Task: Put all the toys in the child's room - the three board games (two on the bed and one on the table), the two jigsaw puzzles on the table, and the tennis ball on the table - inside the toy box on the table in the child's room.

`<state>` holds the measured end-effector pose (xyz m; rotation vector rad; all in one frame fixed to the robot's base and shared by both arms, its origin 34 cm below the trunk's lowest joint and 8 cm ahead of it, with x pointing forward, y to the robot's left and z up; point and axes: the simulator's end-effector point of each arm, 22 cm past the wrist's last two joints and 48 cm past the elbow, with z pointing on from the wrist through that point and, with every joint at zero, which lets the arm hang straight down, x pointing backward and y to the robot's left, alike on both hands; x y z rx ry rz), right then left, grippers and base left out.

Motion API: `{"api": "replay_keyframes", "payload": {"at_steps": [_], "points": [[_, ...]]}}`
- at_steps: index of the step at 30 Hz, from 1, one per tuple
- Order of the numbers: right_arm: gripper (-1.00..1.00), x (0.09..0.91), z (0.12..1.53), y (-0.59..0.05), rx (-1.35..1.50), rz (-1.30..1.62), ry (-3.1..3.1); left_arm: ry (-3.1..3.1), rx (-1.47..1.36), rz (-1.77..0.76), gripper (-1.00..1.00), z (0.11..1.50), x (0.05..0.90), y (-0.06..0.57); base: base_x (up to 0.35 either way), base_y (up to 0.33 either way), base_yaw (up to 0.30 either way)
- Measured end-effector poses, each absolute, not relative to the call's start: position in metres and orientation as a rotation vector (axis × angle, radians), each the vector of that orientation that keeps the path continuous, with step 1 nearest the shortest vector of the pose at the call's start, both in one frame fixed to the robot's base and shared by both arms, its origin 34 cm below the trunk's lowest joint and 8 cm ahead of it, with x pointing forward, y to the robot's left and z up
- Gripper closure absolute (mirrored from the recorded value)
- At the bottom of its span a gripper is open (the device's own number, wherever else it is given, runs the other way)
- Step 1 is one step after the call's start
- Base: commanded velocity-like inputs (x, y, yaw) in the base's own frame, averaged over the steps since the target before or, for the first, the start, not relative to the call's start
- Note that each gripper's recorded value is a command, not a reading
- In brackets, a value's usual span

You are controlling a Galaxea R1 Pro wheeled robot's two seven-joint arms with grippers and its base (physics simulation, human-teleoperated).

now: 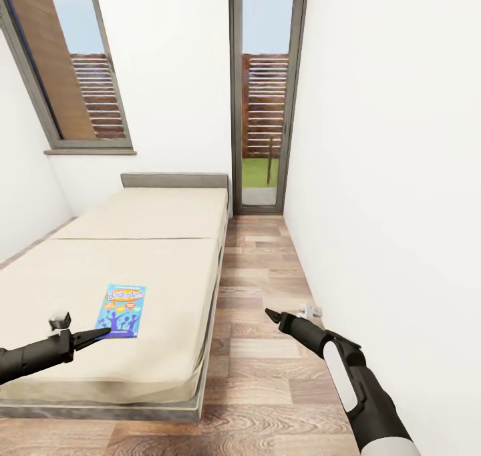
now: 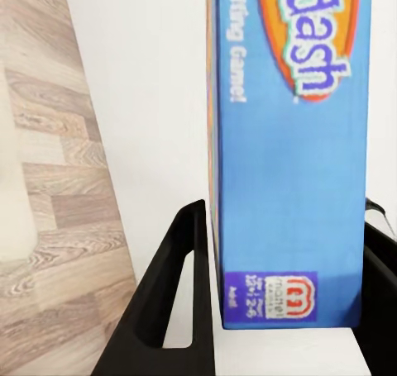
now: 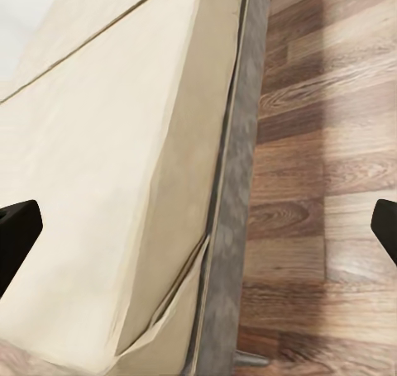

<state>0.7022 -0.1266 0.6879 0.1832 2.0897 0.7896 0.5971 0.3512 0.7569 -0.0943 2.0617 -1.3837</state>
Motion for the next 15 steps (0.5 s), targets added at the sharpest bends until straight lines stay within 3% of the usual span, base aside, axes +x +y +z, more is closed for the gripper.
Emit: {"api": "replay_keyframes", "payload": {"at_steps": [15], "points": [[-1.0,0.706,0.717,-0.127,0.185,0.791,2.091,2.068,-0.096,-1.378,1.0,0.786,0.601,0.354,-0.046,0.017,0.0]]}}
